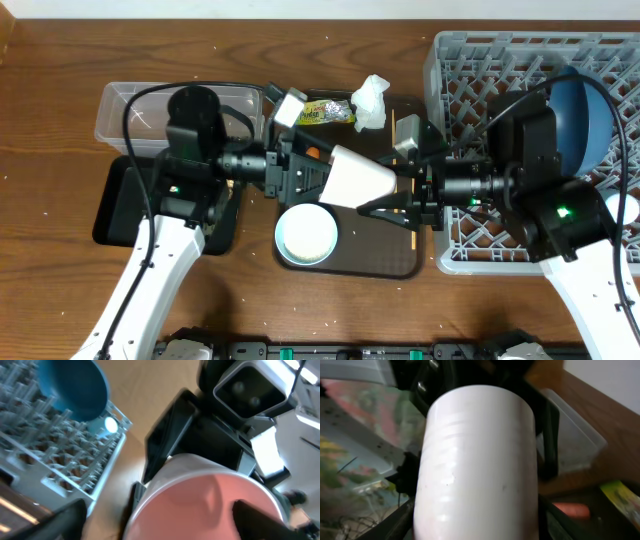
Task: Sort waste into correct bins and load items into the dishwasher rack
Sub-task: 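Carry the pink cup with the right gripper into the rack, release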
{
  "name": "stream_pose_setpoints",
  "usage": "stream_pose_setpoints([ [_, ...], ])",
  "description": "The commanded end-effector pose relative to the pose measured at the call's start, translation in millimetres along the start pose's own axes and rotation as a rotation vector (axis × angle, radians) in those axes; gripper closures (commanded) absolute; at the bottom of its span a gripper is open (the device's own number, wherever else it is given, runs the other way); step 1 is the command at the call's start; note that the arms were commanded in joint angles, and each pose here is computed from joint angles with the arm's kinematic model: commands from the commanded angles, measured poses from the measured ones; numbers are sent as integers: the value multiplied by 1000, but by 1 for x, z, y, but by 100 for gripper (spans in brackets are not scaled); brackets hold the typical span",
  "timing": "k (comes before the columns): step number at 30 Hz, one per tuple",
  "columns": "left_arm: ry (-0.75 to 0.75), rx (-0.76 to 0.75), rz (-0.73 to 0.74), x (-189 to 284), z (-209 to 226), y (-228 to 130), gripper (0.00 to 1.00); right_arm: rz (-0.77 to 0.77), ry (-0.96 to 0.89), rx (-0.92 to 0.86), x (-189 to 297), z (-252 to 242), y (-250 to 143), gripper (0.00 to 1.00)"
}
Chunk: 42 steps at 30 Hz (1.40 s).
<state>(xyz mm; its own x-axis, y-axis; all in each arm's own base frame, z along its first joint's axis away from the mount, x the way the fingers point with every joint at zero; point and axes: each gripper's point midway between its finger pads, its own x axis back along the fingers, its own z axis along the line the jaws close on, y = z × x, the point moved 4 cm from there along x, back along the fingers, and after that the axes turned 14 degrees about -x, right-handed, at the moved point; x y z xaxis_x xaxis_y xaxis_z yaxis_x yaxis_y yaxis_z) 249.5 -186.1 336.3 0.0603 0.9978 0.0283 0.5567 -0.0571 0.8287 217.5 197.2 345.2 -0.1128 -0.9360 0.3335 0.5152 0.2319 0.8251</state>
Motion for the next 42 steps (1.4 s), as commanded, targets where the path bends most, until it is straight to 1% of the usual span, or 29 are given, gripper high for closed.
stream_pose_setpoints([
  [1,71,8,-50,16,8,11,2,-37,-234,-83,20,-18,3,51],
  [5,122,62,-95,38,16,17,2,-107,-536,-299,54,-49,-3,50],
  [6,123,64,-98,41,16,18,2,-128,-605,-355,65,-57,-6,50],
  [9,110,64,-93,46,14,17,2,-189,-793,-523,100,-79,-19,52],
  [10,105,64,-91,46,13,17,2,-216,-853,-593,113,-86,-25,51],
  [14,102,64,-89,46,13,16,2,-281,-1003,-807,157,-109,-50,52],
  [18,102,64,-89,46,13,16,2,-298,-1101,-981,191,-124,-79,51],
  [20,102,64,-89,46,13,16,2,-277,-1170,-1080,205,-131,-98,51],
  [23,102,64,-89,46,13,16,2,-207,-1290,-1221,224,-138,-130,51],
  [27,102,63,-89,46,13,16,2,-92,-1359,-1357,233,-147,-160,51],
  [30,102,60,-89,46,13,16,2,-20,-1419,-1396,239,-158,-174,52],
  [37,102,60,-89,46,13,16,2,78,-1434,-1460,238,-173,-192,52],
  [38,102,60,-89,46,13,16,2,83,-1431,-1466,238,-174,-193,51],
  [40,102,60,-89,46,13,16,2,92,-1427,-1475,237,-176,-195,44],
  [41,102,60,-89,46,13,16,2,91,-1427,-1484,237,-176,-196,34],
  [42,102,60,-89,46,13,16,2,84,-1430,-1492,237,-176,-196,27],
])
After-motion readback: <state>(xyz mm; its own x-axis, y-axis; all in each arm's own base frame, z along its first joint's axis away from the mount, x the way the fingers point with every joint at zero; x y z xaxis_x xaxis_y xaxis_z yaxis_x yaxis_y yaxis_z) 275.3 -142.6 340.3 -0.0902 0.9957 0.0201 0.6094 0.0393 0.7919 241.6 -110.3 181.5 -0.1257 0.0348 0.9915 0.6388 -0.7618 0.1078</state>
